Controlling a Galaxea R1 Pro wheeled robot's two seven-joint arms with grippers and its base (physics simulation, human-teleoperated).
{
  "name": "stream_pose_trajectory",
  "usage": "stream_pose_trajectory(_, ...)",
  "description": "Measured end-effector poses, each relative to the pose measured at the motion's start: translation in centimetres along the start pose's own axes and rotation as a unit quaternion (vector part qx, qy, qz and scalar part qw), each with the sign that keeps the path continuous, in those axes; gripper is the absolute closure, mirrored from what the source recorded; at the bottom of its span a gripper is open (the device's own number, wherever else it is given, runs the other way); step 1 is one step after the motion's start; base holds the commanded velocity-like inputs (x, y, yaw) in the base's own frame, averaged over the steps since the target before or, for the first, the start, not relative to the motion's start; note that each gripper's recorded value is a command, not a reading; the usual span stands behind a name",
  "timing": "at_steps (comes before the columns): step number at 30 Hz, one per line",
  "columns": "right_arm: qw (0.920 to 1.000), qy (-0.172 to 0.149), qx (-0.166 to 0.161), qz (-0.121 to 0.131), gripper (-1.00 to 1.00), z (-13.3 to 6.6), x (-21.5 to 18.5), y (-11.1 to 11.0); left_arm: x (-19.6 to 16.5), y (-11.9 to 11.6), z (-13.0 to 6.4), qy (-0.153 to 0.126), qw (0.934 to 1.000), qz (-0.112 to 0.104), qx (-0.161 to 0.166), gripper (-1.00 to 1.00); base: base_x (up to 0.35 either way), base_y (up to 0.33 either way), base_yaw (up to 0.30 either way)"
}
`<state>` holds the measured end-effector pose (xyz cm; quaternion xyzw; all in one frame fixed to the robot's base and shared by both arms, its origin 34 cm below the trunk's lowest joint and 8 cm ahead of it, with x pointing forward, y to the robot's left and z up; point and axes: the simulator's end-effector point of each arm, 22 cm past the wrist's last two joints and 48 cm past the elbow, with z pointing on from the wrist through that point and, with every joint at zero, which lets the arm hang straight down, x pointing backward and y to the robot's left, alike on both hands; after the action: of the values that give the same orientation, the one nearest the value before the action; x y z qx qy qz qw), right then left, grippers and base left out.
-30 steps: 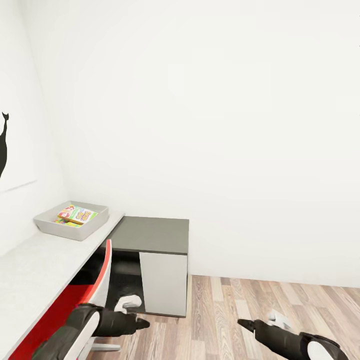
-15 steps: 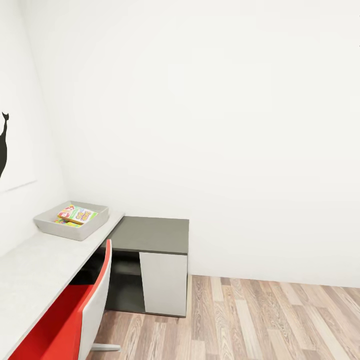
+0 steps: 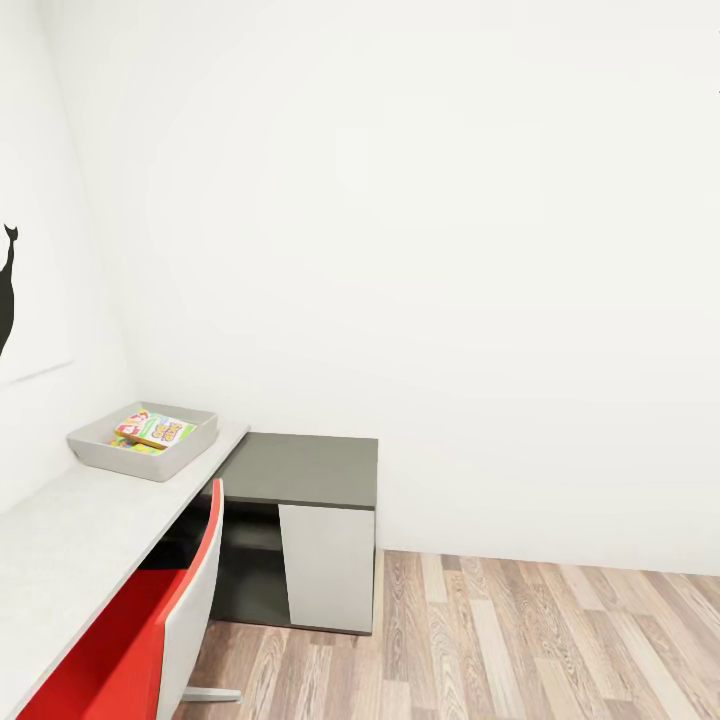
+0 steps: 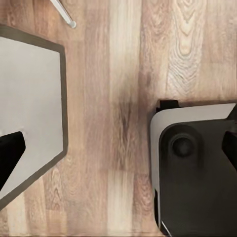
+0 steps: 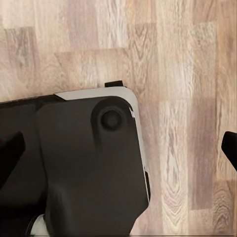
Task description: Put all the toys in the child's room - the three board games (two on the bed and one on the table), the two jigsaw puzzles on the table, and the tennis ball on the table - inside the toy box on the table in the child's room.
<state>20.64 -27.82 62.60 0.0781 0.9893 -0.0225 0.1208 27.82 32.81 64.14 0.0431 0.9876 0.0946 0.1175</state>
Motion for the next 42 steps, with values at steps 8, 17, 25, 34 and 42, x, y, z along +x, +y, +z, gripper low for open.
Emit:
stream_pose_trajectory(8,0.9999,0.012,0.009,0.0,-1.0,-0.1,1.3,-0.8,3.7,2.2,-0.2,0.025,0.9977,-0.047,-0.043,-1.0,0.0,0.0,0.0)
stream_pose_trajectory(17,0.9997,0.018,0.017,0.007,-1.0,-0.2,1.9,-1.3,4.3,4.6,-0.2,0.011,0.9928,-0.098,-0.067,-1.0,0.0,0.0,0.0)
stream_pose_trajectory(25,0.9996,0.02,0.018,0.008,-1.0,-0.2,2.0,-1.3,4.5,4.6,-0.2,0.01,0.9922,-0.104,-0.068,-1.0,0.0,0.0,0.0)
stream_pose_trajectory(34,0.9994,0.029,0.019,0.007,-1.0,-0.2,2.5,-1.4,4.8,4.1,-0.2,0.015,0.9923,-0.104,-0.066,-1.0,0.0,0.0,0.0)
stream_pose_trajectory(42,0.9994,0.028,0.02,0.006,-1.0,-0.2,2.5,-1.6,5.0,3.8,-0.2,0.016,0.9929,-0.1,-0.062,-1.0,0.0,0.0,0.0)
